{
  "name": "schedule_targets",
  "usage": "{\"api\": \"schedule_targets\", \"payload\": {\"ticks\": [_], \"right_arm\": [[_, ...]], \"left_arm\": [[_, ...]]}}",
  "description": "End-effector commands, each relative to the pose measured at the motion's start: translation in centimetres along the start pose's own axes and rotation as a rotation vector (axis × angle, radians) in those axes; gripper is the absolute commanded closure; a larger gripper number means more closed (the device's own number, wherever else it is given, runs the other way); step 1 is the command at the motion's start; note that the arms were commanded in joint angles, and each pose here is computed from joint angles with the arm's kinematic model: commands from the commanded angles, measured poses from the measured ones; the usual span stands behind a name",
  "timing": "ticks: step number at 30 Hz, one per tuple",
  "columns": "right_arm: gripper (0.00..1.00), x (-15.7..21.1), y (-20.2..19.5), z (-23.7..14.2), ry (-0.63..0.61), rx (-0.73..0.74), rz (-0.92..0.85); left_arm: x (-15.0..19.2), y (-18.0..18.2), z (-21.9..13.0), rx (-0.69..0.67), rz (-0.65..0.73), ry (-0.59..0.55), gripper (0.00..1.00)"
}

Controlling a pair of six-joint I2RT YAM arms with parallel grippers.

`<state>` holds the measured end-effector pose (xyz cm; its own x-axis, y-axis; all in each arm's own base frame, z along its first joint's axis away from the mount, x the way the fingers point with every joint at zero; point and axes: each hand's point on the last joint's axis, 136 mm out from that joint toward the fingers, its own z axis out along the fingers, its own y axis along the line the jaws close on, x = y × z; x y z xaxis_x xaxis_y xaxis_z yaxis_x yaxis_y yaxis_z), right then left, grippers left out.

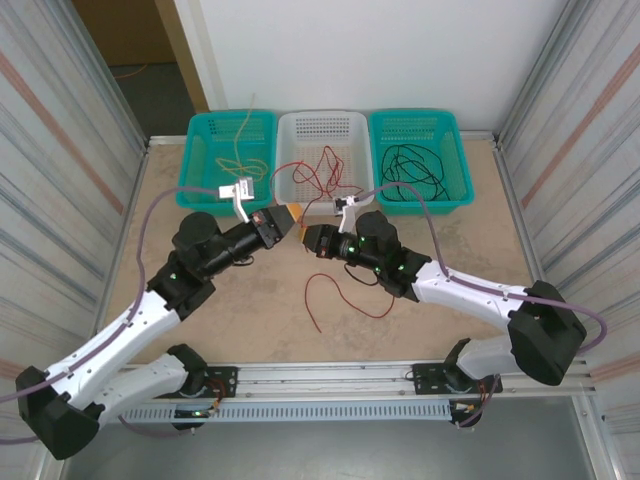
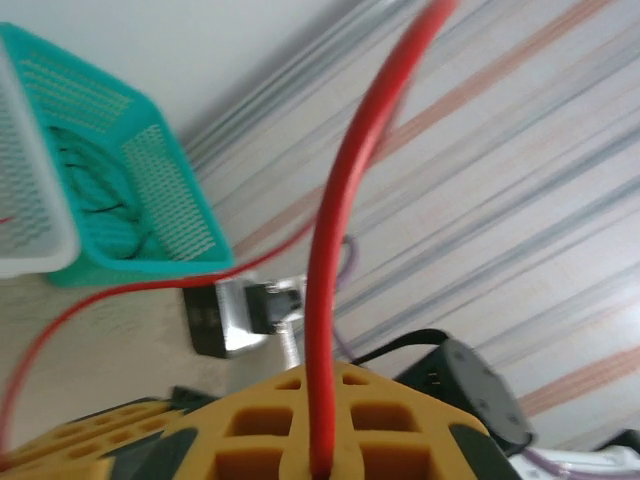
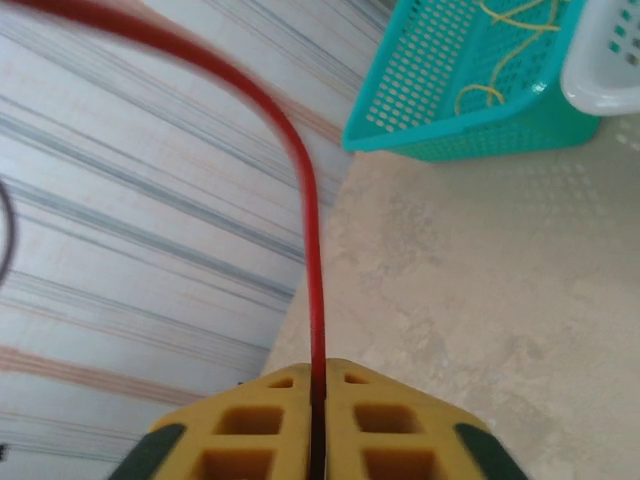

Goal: Untangle the cables

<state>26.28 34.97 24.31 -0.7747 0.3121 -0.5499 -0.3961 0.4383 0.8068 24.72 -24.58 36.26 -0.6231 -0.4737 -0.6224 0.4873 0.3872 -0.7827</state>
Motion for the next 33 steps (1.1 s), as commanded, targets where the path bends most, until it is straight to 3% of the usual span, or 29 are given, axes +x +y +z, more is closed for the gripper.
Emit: {"api": "schedule_targets", "payload": {"ticks": [1,4,7,15,21,27,33], "right_arm": [[0.98,-1.3,-1.1,-1.2,-0.022,0.127,-0.074],[1.00,-1.2,-4.2,-3.4,-0.002,0.321,-0.147],[1.00,-2.3,-6.3,-6.2,-0.023,0.455,-0.202],[1.00,-7.2,-8.1,-14.3,-0.126,0.698,-0.345],[1.00,-8.2,-7.7,-16.0,-0.084,0.767,-0.458],[1.00,-9.8,-9.6,-18.1,-0.098,0.991,-0.498],[1.00,-12.7,-7.0,-17.5,-0.139,0.844,-0.404]], "left_arm": [[-3.5,0.5,-3.1,-0.215,0.175,-0.021,1.00],[-5.3,4.3,-6.2,-0.531,0.310,0.033,1.00],[-5.8,7.1,-8.7,-0.744,0.422,0.096,1.00],[-3.3,12.0,-10.6,-0.936,0.509,0.253,1.00],[-1.2,10.9,-8.6,-0.861,0.676,0.352,1.00],[0.3,10.0,-7.3,-0.798,0.754,0.447,1.00],[4.1,10.9,-6.9,-0.715,0.771,0.627,1.00]]}}
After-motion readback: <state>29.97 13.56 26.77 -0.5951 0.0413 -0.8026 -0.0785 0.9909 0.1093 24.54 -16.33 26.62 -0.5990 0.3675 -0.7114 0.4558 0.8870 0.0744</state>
